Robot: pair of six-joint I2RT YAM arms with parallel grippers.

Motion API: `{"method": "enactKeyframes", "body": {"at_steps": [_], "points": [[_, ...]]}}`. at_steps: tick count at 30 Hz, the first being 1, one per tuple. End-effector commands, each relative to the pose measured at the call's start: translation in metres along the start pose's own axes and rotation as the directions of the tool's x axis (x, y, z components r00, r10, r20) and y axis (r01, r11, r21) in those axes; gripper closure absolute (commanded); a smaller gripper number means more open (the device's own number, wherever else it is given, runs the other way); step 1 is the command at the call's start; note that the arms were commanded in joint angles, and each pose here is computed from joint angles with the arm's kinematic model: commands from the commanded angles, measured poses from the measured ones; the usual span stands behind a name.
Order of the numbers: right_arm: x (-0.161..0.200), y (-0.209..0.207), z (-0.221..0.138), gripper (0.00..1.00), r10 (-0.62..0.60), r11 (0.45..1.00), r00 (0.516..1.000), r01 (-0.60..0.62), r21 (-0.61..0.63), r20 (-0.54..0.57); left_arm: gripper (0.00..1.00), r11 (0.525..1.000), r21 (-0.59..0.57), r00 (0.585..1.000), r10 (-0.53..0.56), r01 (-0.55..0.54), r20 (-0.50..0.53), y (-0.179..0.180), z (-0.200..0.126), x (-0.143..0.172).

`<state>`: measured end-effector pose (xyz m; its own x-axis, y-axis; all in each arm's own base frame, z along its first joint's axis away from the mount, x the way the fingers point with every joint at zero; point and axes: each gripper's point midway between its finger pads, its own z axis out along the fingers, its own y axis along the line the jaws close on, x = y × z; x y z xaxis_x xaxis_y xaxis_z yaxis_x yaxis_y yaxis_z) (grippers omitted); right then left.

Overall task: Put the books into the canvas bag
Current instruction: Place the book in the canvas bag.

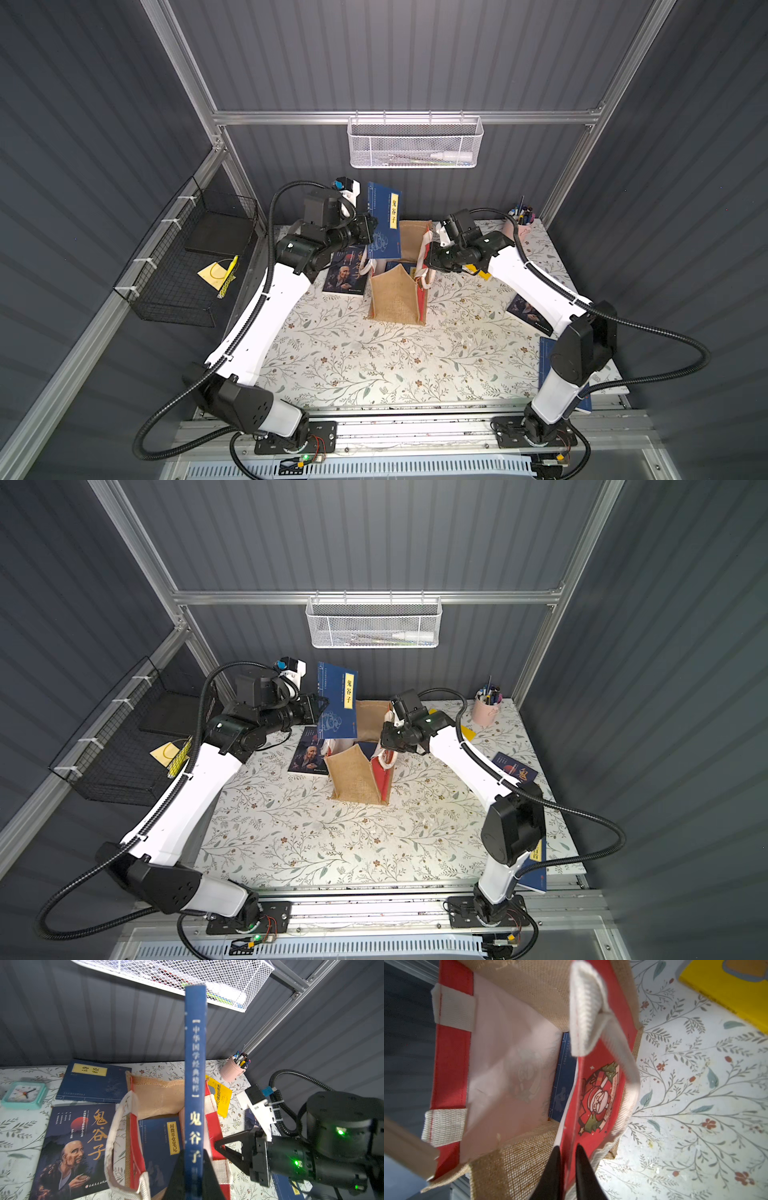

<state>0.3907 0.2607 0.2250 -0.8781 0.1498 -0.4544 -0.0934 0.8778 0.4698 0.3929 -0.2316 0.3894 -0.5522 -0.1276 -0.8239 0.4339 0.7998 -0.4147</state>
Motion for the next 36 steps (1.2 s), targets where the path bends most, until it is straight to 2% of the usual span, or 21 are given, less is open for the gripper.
{"method": "enactKeyframes", "body": {"at_steps": [1, 5, 9, 15, 19, 25, 28, 31, 36], "points": [[0.004, -0.001, -0.01, 0.88, -0.005, 1.0, 1.0, 0.005, 0.004, 0.004, 1.0, 0.996, 0.078, 0.999, 0.029, -0.03, 0.016, -0.013, 0.017, -0.013], [0.008, 0.002, -0.01, 0.91, -0.004, 1.0, 1.0, 0.004, -0.019, -0.012, 1.0, 0.994, 0.107, 0.999, 0.02, -0.015, -0.04, -0.013, 0.041, 0.001], [0.011, -0.002, -0.012, 0.93, -0.002, 1.0, 1.0, 0.002, -0.01, -0.013, 1.0, 0.995, 0.093, 0.987, 0.039, -0.025, -0.154, -0.013, 0.062, 0.038], [0.013, -0.003, -0.016, 0.93, -0.013, 1.0, 1.0, 0.013, -0.002, -0.023, 1.0, 0.997, -0.012, 0.936, 0.067, -0.076, -0.346, -0.002, 0.076, 0.104], [0.015, -0.003, -0.017, 0.93, -0.024, 1.0, 0.999, 0.023, -0.003, -0.034, 1.0, 0.991, -0.086, 0.899, 0.056, -0.103, -0.435, 0.011, 0.081, 0.132], [0.015, -0.002, -0.019, 0.93, -0.044, 0.999, 0.998, 0.043, -0.009, -0.039, 1.0, 0.969, -0.23, 0.867, -0.04, -0.088, -0.497, 0.036, 0.092, 0.151], [0.015, 0.001, -0.018, 0.93, -0.06, 0.998, 0.997, 0.059, -0.027, -0.05, 1.0, 0.96, -0.266, 0.845, -0.071, -0.086, -0.531, 0.043, 0.102, 0.159], [0.016, 0.006, -0.017, 0.93, -0.077, 0.996, 0.995, 0.074, -0.052, -0.059, 1.0, 0.969, -0.24, 0.822, -0.094, -0.053, -0.561, 0.039, 0.116, 0.167], [0.018, 0.009, -0.015, 0.93, -0.095, 0.993, 0.993, 0.089, -0.078, -0.077, 1.0, 0.981, -0.182, 0.797, -0.161, 0.065, -0.582, 0.029, 0.14, 0.18]]}}
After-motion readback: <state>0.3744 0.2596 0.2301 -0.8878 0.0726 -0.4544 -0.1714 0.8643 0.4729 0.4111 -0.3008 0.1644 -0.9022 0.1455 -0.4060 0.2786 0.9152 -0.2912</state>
